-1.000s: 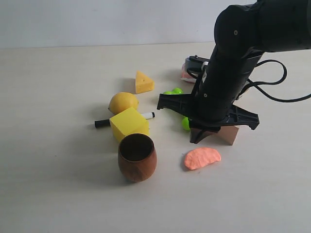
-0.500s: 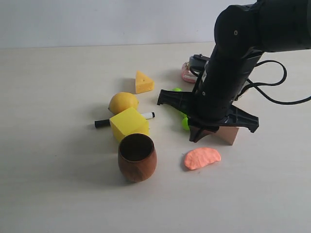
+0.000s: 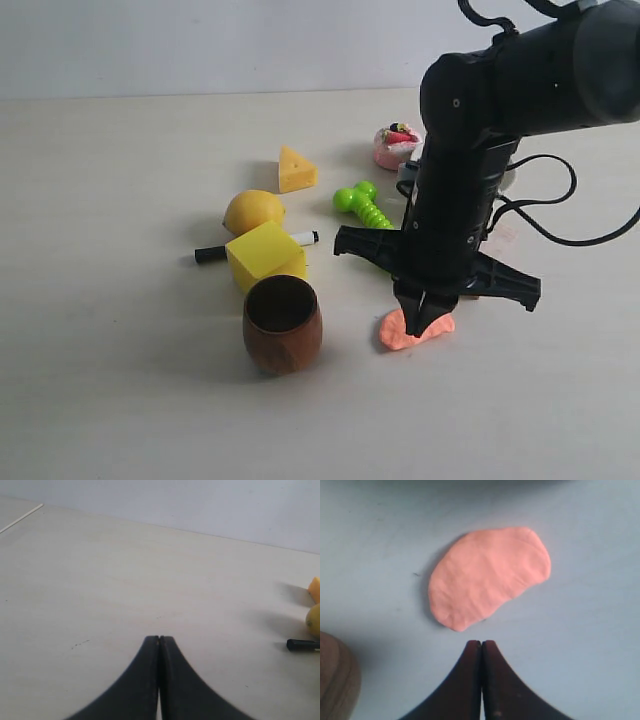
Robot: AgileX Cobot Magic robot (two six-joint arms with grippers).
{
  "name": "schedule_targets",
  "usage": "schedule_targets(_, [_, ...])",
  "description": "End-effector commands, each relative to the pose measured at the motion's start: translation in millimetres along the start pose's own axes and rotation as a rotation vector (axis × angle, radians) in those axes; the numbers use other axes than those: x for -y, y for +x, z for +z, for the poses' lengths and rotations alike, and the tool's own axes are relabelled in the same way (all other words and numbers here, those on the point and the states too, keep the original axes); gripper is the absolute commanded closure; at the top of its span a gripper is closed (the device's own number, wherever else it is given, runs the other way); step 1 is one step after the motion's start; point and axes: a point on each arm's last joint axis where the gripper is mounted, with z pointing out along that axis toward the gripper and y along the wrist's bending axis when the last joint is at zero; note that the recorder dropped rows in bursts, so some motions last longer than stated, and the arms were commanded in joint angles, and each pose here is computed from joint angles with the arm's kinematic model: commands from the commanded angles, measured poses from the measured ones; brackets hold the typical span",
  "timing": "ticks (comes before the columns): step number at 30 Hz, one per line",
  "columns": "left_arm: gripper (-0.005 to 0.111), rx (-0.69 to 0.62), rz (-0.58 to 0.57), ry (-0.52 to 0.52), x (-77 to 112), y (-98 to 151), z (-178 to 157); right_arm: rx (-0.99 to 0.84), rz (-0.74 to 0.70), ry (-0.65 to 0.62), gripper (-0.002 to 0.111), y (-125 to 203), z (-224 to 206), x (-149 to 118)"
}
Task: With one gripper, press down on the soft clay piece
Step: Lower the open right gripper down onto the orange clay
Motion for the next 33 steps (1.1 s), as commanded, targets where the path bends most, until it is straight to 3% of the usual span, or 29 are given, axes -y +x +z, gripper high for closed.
schedule_targets(1, [0.107,0.024,-0.002,0.010,0.7,-2.5,-0.8,0.015,0.043,0.000,0.108,-5.4,-0.1,1.0])
schedule_targets(14, [0.107,0.024,-0.001,0.010,0.7,-2.5,-0.8,0.044,0.184,-0.004,0.108,-11.8,5.6,0.6])
schedule_targets(33, [0.107,0.024,0.000,0.010,0.7,-2.5,-0.8,0.131,0.250,-0.061,0.108,-21.2,5.1,-2.9])
